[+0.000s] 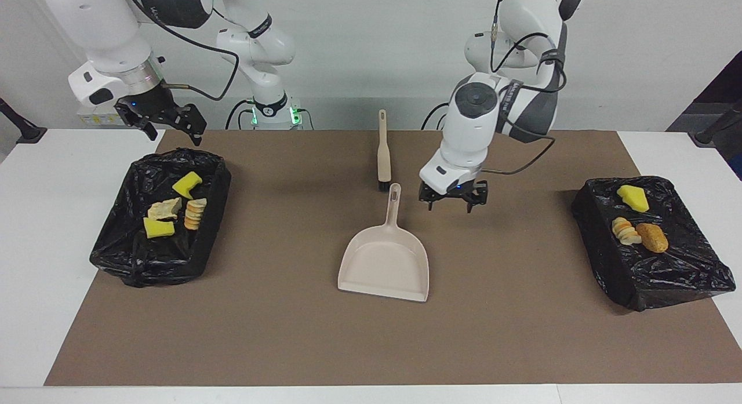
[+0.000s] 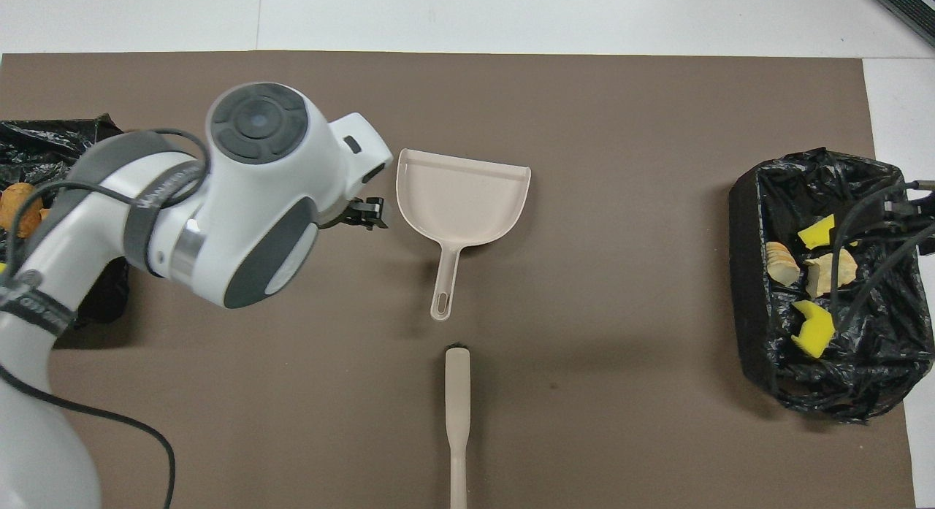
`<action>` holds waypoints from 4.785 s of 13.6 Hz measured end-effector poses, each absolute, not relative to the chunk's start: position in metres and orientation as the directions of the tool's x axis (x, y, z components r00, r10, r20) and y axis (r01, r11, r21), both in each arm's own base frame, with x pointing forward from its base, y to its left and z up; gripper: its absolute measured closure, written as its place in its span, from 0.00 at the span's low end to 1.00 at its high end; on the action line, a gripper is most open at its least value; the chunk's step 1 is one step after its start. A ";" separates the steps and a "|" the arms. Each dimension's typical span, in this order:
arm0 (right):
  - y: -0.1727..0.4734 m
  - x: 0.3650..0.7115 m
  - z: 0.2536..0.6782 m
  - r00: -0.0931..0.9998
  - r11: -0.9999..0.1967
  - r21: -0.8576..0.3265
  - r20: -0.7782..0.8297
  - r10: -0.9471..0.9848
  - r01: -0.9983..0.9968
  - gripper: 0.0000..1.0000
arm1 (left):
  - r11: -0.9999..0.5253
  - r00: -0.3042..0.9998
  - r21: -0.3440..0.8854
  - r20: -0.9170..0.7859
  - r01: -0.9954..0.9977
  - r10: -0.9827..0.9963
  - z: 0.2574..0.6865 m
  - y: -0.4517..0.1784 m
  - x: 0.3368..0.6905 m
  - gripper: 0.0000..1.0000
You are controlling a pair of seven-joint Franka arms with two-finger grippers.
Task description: Sweep and dump trash in bin
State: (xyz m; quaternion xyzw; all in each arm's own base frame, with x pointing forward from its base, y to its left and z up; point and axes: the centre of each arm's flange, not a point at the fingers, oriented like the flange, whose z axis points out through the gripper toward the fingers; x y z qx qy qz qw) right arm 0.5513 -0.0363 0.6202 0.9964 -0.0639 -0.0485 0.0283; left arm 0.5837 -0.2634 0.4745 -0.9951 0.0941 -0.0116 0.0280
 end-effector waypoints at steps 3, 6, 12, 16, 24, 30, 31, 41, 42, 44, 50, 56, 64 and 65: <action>-0.036 0.550 0.619 0.987 -0.990 0.061 -0.098 -0.131 -0.125 0.00 | -0.975 0.975 -0.063 0.046 -0.215 -0.218 0.521 -0.181 0.596 0.00; -0.030 0.545 0.619 0.985 -0.992 0.032 -0.118 -0.128 -0.126 0.00 | -0.964 0.963 -0.055 0.043 -0.262 -0.264 0.554 -0.110 0.597 0.00; 0.012 0.543 0.624 0.998 -0.998 0.025 -0.030 -0.053 -0.052 0.00 | -0.945 0.946 -0.043 0.014 -0.323 -0.324 0.611 -0.050 0.587 0.00; 0.007 0.542 0.619 0.998 -0.998 0.025 -0.015 -0.062 -0.062 0.00 | -0.942 0.943 -0.043 0.018 -0.332 -0.333 0.620 -0.048 0.582 0.00; -0.001 0.540 0.619 0.996 -0.997 0.026 -0.032 -0.078 -0.078 0.00 | -0.940 0.940 -0.042 0.021 -0.340 -0.341 0.623 -0.051 0.580 0.00; -0.002 0.540 0.619 0.996 -0.997 0.025 -0.033 -0.080 -0.079 0.00 | -0.939 0.939 -0.042 0.023 -0.342 -0.343 0.625 -0.051 0.578 0.00; -0.002 0.540 0.619 0.996 -0.997 0.025 -0.033 -0.080 -0.079 0.00 | -0.939 0.939 -0.041 0.020 -0.343 -0.344 0.625 -0.052 0.578 0.00; -0.002 0.540 0.619 0.996 -0.997 0.025 -0.033 -0.080 -0.079 0.00 | -0.949 0.949 -0.008 0.009 -0.316 -0.316 0.656 -0.036 0.544 0.00; -0.002 0.540 0.619 0.996 -0.997 0.025 -0.033 -0.080 -0.079 0.00 | -0.951 0.951 0.000 0.006 -0.310 -0.310 0.654 -0.033 0.543 0.00; -0.002 0.540 0.619 0.996 -0.997 0.025 -0.033 -0.080 -0.079 0.00 | -0.954 0.954 0.007 0.003 -0.300 -0.300 0.652 -0.028 0.543 0.00; -0.002 0.540 0.619 0.996 -0.997 0.025 -0.033 -0.080 -0.079 0.00 | -0.955 0.955 0.008 0.005 -0.295 -0.295 0.652 -0.025 0.543 0.00; -0.002 0.540 0.619 0.996 -0.997 0.025 -0.033 -0.080 -0.079 0.00 | -0.956 0.956 0.008 0.005 -0.294 -0.294 0.652 -0.024 0.543 0.00; -0.002 0.540 0.619 0.996 -0.997 0.025 -0.033 -0.080 -0.079 0.00 | -0.956 0.956 0.008 0.008 -0.294 -0.294 0.652 -0.024 0.543 0.00; -0.002 0.540 0.619 0.996 -0.997 0.025 -0.033 -0.080 -0.079 0.00 | -0.956 0.956 0.011 0.012 -0.292 -0.292 0.654 -0.023 0.543 0.00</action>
